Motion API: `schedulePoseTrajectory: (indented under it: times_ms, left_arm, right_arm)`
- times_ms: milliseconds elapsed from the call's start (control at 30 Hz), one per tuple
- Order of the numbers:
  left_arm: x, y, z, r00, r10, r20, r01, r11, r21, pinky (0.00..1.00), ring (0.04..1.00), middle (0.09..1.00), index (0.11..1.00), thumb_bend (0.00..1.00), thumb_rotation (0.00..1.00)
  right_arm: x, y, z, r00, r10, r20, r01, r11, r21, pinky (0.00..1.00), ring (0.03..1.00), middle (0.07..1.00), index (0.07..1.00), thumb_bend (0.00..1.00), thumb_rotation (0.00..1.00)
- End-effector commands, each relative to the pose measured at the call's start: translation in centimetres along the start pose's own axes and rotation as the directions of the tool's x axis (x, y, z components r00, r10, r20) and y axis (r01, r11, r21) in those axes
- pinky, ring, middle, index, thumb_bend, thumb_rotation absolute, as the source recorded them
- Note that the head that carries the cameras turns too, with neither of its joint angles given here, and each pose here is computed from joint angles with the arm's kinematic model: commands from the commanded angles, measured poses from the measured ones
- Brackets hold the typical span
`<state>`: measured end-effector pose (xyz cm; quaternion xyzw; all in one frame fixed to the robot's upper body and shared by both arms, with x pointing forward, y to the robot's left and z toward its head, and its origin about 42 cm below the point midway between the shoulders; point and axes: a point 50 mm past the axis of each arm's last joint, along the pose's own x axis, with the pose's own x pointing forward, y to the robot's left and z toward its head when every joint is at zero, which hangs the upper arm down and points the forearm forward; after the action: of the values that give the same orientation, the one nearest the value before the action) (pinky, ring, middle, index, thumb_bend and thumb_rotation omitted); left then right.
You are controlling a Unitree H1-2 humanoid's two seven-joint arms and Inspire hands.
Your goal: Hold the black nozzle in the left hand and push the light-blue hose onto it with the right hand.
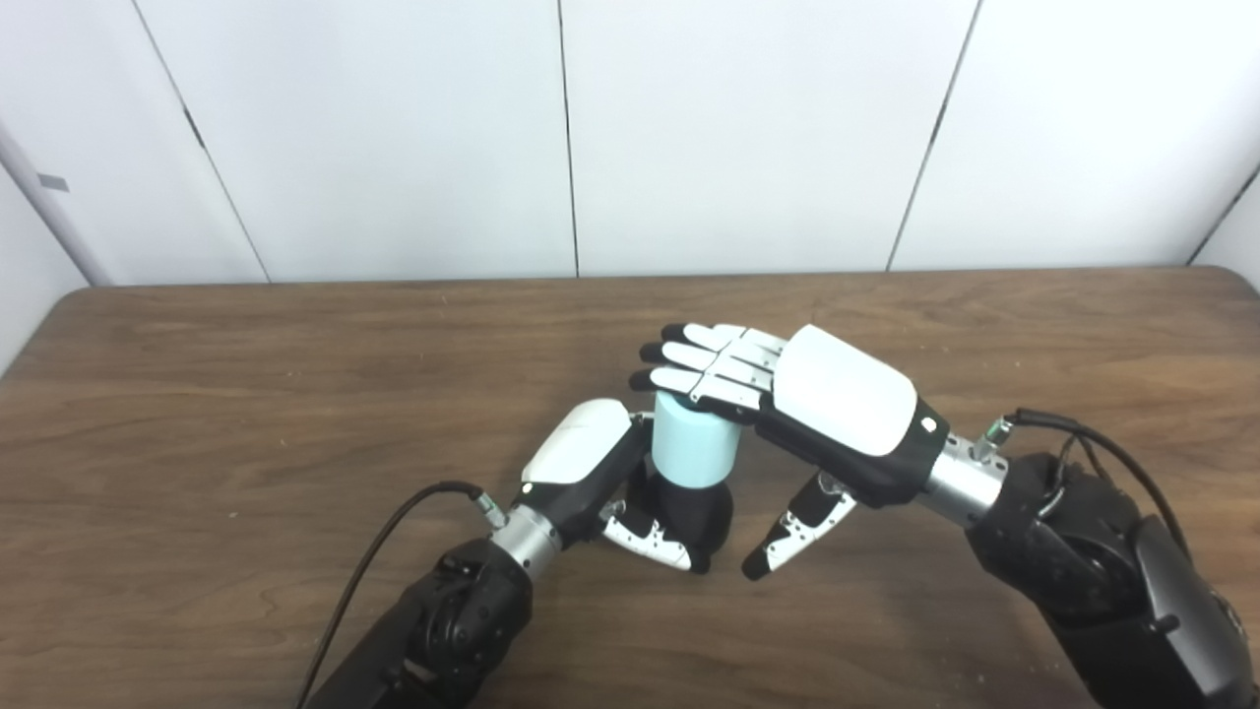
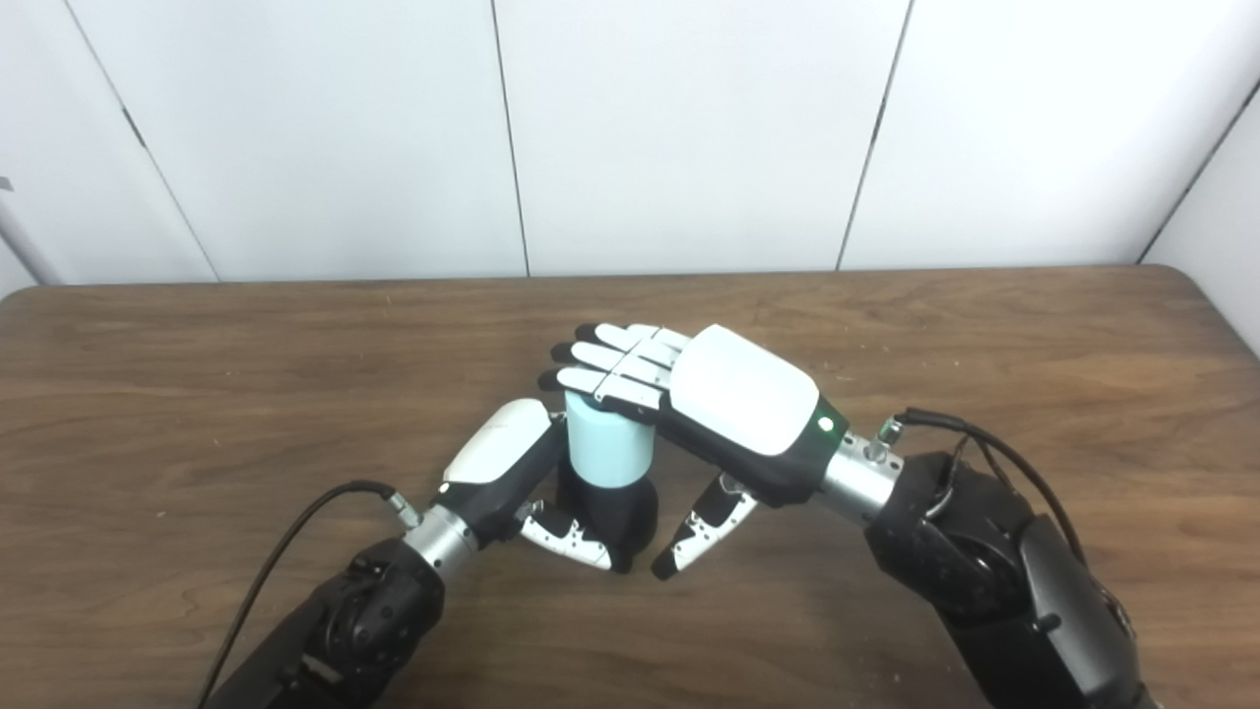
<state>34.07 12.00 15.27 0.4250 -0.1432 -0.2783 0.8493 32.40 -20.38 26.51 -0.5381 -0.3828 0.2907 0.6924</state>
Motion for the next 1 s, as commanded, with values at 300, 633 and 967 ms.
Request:
schedulePoseTrajectory:
  times_ms: [300,633,967]
  left_arm:
    - [-4.3,-6.6,-3.9,0.906,-0.348,-0.241,0.344,0.937,-0.058,0.47,0.459,0.472,0.486,0.52,0.09]
    - [-4.2,-6.6,-3.9,0.906,-0.347,-0.241,0.344,0.937,-0.058,0.47,0.456,0.472,0.486,0.52,0.09]
    - [-4.1,-6.5,-3.9,0.905,-0.348,-0.245,0.344,0.937,-0.061,0.48,0.457,0.472,0.486,0.52,0.09]
  right_arm:
    - [-0.7,-0.2,-0.2,0.997,0.075,-0.003,-0.075,0.997,-0.002,0.89,0.964,0.945,0.91,0.77,0.24]
    - [-0.9,0.6,0.0,0.996,0.087,-0.001,-0.087,0.996,0.005,0.89,0.966,0.946,0.921,0.77,0.24]
    - [-1.0,1.0,0.0,0.993,0.114,0.013,-0.114,0.993,-0.028,0.9,0.966,0.948,0.918,0.77,0.22]
